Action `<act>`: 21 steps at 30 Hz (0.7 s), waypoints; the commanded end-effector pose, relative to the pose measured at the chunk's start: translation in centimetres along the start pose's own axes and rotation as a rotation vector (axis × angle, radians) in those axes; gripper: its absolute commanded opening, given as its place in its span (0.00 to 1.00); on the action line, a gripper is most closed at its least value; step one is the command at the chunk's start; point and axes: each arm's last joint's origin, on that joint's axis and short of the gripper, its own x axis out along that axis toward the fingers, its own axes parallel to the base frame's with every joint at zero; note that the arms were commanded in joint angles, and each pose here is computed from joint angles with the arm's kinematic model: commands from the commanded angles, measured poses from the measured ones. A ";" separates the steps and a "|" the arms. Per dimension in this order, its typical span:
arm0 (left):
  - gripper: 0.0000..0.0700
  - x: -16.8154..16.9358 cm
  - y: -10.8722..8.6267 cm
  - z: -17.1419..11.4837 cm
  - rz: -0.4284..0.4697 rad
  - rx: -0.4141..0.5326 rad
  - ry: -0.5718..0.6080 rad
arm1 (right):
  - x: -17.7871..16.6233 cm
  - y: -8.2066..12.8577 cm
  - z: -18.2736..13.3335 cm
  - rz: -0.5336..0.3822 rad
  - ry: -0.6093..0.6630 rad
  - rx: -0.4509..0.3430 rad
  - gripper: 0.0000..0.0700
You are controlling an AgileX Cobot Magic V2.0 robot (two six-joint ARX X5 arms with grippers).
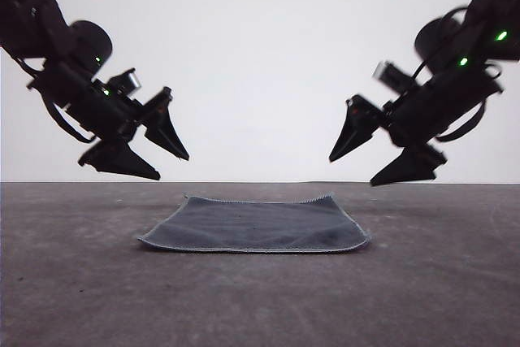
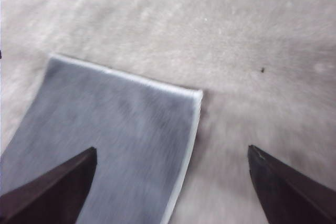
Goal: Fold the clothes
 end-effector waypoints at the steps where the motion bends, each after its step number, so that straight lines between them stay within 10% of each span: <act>1: 0.57 1.3 0.4 0.3 -0.014 -0.007 0.002 | 1.0 -0.3 0.9 0.015 -0.008 0.015 0.83; 21: 0.57 6.5 1.1 0.3 -0.041 -0.053 0.040 | 5.8 -1.2 0.3 0.052 0.063 0.072 0.83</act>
